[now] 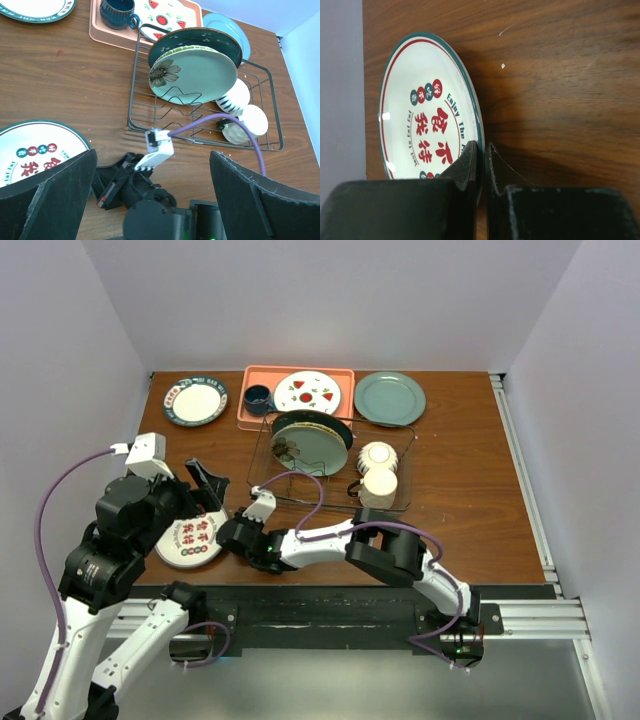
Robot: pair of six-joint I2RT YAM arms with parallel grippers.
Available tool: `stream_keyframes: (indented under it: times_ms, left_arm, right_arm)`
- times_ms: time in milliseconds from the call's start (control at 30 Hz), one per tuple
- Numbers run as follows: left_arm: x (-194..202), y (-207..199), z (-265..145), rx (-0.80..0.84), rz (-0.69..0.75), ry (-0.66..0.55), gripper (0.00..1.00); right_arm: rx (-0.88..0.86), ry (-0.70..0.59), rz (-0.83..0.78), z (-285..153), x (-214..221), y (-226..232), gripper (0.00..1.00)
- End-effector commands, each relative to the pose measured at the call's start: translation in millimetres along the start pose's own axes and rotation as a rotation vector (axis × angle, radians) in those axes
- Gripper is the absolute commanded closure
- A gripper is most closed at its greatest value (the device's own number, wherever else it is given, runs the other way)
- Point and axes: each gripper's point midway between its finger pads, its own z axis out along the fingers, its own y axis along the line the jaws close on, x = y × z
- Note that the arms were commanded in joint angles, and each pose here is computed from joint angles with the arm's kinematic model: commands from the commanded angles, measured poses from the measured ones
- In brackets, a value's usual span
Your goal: Load the mixed dishes into the dish rack
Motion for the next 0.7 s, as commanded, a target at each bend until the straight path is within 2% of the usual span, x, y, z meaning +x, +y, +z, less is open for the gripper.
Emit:
stream_keyframes:
  times_ms: [0,267,367,400,567,667]
  left_arm:
    - [8.6,2.4,-0.5,0.000,0.000,0.023,0.00]
    - [39.5,11.2,14.7,-0.024,-0.022,0.107,0.00]
    - [57.4,21.3,25.9,-0.075,-0.081,0.138,0.00]
    - [66.6,25.1,31.9,-0.089,-0.101,0.151,0.00]
    - [102.1,26.9,53.4,-0.078,-0.207,0.204,0.00]
    - [122.6,33.9,64.1,-0.093,-0.224,0.234,0.06]
  right_arm:
    - [0.133,-0.104,-0.132,-23.9,-36.5,-34.2,1.00]
    - [0.135,-0.132,-0.205,-68.1,-73.3,-48.9,1.00]
    - [0.147,-0.108,-0.239,-86.8,-79.0,-66.3,1.00]
    - [0.172,-0.095,-0.260,-91.8,-77.6,-84.9,1.00]
    - [0.156,-0.064,-0.240,-127.7,-87.5,-108.4,1.00]
    - [0.186,-0.040,-0.261,-139.3,-82.6,-135.5,1.00]
